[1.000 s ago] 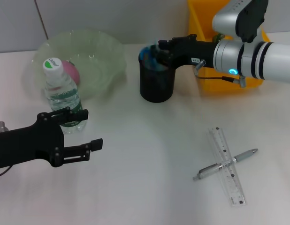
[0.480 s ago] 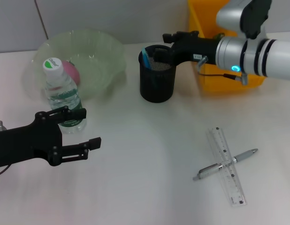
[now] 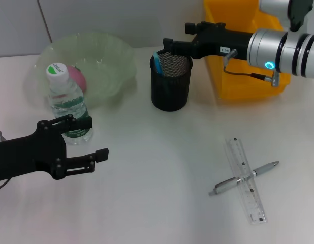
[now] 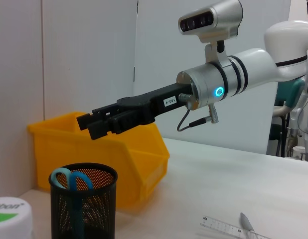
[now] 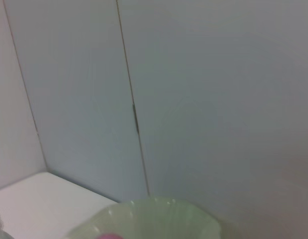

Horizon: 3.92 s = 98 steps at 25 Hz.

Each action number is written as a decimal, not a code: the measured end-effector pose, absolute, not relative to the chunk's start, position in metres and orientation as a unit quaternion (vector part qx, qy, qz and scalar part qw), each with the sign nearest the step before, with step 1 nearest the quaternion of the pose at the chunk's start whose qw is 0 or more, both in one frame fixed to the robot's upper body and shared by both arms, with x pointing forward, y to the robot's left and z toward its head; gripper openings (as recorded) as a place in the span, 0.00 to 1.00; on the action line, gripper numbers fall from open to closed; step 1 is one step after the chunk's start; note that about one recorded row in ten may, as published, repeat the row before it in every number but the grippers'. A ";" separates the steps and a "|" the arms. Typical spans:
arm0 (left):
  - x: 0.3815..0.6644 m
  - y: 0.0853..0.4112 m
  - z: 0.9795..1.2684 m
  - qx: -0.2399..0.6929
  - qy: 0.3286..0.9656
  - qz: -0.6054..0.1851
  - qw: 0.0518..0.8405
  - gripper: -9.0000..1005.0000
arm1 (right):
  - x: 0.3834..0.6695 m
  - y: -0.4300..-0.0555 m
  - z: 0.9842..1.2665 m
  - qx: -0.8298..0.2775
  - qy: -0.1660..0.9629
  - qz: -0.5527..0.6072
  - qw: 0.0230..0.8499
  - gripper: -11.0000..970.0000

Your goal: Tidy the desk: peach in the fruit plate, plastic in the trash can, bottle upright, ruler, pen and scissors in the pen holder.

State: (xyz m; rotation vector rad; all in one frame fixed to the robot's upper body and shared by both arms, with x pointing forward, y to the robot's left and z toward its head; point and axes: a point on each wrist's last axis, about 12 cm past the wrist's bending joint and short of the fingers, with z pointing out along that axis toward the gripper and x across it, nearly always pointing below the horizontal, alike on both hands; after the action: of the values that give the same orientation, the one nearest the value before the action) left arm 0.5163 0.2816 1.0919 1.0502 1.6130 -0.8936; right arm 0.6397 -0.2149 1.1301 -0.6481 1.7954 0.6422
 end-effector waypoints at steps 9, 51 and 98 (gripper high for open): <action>0.516 0.281 1.092 0.432 0.663 -0.367 0.490 0.83 | 0.621 -0.219 1.157 -0.304 0.721 0.320 0.534 0.85; 0.518 0.277 1.093 0.445 0.649 -0.361 0.501 0.83 | 0.613 -0.197 1.169 -0.157 0.982 0.095 0.031 0.85; 0.517 0.277 1.095 0.440 0.646 -0.366 0.505 0.83 | 0.613 -0.195 1.131 -0.159 0.983 0.090 0.030 0.81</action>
State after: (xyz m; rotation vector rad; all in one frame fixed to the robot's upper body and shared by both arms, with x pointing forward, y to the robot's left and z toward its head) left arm 0.5171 0.2772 1.0948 1.0606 1.5593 -0.8836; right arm 0.6130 -0.1951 1.1307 -0.4888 3.0299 0.2782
